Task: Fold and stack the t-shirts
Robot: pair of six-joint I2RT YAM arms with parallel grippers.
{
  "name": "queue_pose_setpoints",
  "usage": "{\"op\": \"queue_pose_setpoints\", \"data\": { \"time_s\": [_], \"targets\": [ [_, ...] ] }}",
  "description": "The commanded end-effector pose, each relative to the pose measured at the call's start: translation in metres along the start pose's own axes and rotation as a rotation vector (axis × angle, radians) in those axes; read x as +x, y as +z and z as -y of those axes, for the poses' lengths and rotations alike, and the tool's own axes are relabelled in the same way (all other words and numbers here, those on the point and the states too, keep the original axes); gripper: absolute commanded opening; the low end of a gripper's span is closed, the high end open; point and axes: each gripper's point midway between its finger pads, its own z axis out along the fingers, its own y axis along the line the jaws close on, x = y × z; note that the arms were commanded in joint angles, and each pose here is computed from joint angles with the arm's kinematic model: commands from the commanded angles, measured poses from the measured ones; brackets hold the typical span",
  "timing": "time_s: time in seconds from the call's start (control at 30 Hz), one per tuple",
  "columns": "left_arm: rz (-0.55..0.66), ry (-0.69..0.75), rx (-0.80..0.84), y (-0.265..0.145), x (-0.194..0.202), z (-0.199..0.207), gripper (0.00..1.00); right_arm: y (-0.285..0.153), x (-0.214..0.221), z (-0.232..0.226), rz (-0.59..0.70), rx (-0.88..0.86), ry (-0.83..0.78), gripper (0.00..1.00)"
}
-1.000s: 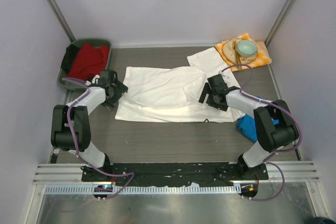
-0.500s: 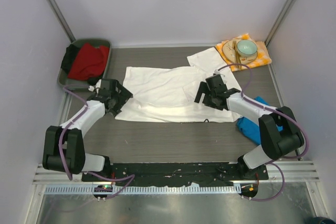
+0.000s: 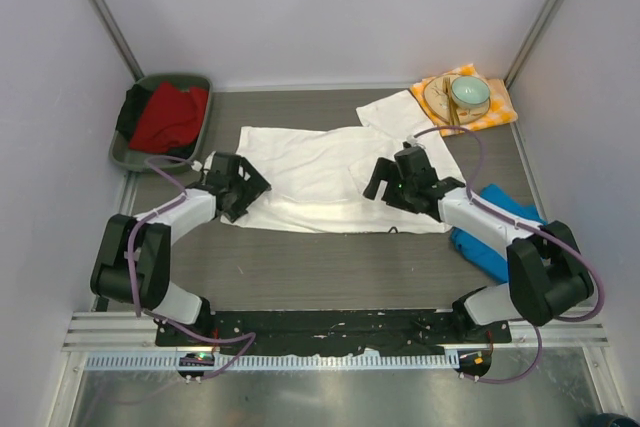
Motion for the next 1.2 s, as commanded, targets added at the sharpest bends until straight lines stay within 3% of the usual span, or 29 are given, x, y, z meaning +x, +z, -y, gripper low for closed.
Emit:
{"op": "queue_pose_setpoints", "data": {
  "time_s": [0.0,0.23,0.87,1.03,1.17],
  "targets": [
    [0.045,0.031,0.016,0.010,-0.014,0.011,1.00,-0.013,-0.005,0.008,0.059,0.016,-0.009,0.97],
    [0.026,0.028,-0.004,0.006,-0.002,-0.003,1.00,-0.012,-0.002,0.040,0.102,0.137,-0.018,0.97],
    [0.103,0.027,-0.092,-0.057,0.018,-0.074,1.00,-0.003,0.049,0.083,-0.035,0.265,0.033,0.97],
    [0.106,0.030,-0.039,-0.064,0.014,-0.060,1.00,-0.009,0.053,0.089,-0.040,0.282,0.038,0.97],
    [0.130,0.029,0.049,-0.078,-0.005,-0.024,1.00,-0.012,0.047,0.087,-0.017,0.278,0.036,0.97]
  ]
}}
